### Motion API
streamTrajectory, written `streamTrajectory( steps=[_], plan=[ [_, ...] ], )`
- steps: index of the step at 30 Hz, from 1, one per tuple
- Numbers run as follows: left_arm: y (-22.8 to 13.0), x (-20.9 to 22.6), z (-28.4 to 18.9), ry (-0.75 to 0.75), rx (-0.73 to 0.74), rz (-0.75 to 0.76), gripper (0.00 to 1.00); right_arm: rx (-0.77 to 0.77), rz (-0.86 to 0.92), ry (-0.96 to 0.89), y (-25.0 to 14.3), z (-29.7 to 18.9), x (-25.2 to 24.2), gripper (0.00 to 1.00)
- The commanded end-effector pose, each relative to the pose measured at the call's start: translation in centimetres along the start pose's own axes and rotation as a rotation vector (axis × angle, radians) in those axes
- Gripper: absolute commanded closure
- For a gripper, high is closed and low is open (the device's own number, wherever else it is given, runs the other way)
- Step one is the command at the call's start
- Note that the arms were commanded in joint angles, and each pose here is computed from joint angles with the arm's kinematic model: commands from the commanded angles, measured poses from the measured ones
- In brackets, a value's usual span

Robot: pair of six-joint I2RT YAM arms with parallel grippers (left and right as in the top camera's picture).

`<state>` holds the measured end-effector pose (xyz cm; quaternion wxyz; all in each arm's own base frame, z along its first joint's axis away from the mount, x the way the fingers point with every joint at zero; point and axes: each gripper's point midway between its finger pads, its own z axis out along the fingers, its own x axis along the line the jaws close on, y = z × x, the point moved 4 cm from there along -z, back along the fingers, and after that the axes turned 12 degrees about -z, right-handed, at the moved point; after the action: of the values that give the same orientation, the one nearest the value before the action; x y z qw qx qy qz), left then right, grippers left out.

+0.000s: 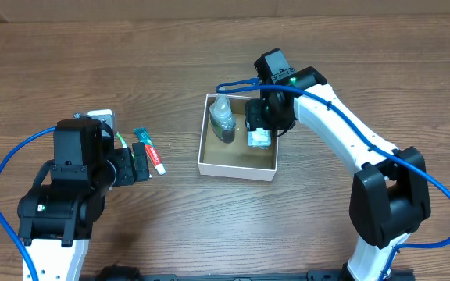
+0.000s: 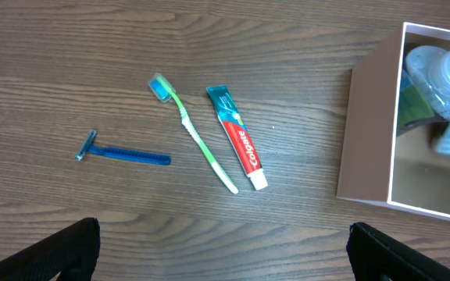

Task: Pack container
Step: 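Place the Dettol box into the white box beside the bottle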

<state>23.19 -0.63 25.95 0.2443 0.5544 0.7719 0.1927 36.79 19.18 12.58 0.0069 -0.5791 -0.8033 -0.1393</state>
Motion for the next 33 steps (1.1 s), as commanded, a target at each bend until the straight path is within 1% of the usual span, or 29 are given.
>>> streamTrajectory(
  steps=[1,3,8,9,11,12,13,14,15,16,20,23,25,28,33],
  plan=[
    [0.5,0.0,-0.4,0.002,-0.016,-0.019,0.0,-0.09,-0.015,-0.032,1.3,-3.4,0.1,0.12],
    [0.5,0.0,-0.4,0.003,-0.014,-0.019,0.0,-0.136,-0.014,-0.049,1.6,-5.6,0.2,0.0],
    [0.4,0.1,-0.4,0.004,-0.012,-0.018,0.0,-0.345,0.049,-0.174,1.9,-13.0,-1.3,0.0],
    [0.4,0.1,-0.4,0.004,-0.012,-0.018,0.0,-0.36,0.063,-0.21,1.8,-13.6,-2.1,0.0],
    [0.4,0.1,-0.4,0.004,-0.012,-0.018,0.0,-0.334,0.082,-0.235,1.5,-13.3,-3.3,0.02],
    [0.4,0.1,-0.4,0.004,-0.012,-0.018,0.0,-0.307,0.096,-0.244,1.3,-12.8,-4.0,0.17],
    [0.4,0.1,-0.4,0.004,-0.011,-0.018,0.0,-0.271,0.113,-0.253,1.0,-11.9,-4.8,0.3],
    [0.4,0.1,-0.4,0.005,-0.011,-0.018,0.0,-0.236,0.129,-0.262,0.6,-10.9,-5.6,0.66],
    [0.4,0.1,-0.4,0.005,-0.011,-0.018,0.0,-0.21,0.14,-0.268,0.3,-10.1,-6.2,0.87],
    [0.4,0.1,-0.4,0.005,-0.011,-0.018,0.0,-0.182,0.154,-0.268,-0.1,-9.1,-6.8,0.96],
    [0.4,0.1,-0.4,0.004,-0.012,-0.018,0.0,-0.078,0.192,-0.276,-1.8,-5.4,-8.9,0.96],
    [0.4,0.1,-0.4,0.004,-0.012,-0.018,0.0,-0.046,0.118,-0.166,-2.2,-2.7,-8.3,0.96],
    [0.4,0.0,-0.4,0.004,-0.012,-0.018,0.0,-0.068,0.043,-0.075,-1.7,-2.2,-7.2,0.96],
    [0.4,0.1,-0.4,0.004,-0.012,-0.018,0.0,-0.08,-0.023,0.001,-1.4,-2.2,-6.2,0.96],
    [0.4,0.1,-0.4,0.004,-0.012,-0.018,0.0,-0.071,-0.036,0.016,-1.6,-2.1,-6.0,0.96]
  ],
)
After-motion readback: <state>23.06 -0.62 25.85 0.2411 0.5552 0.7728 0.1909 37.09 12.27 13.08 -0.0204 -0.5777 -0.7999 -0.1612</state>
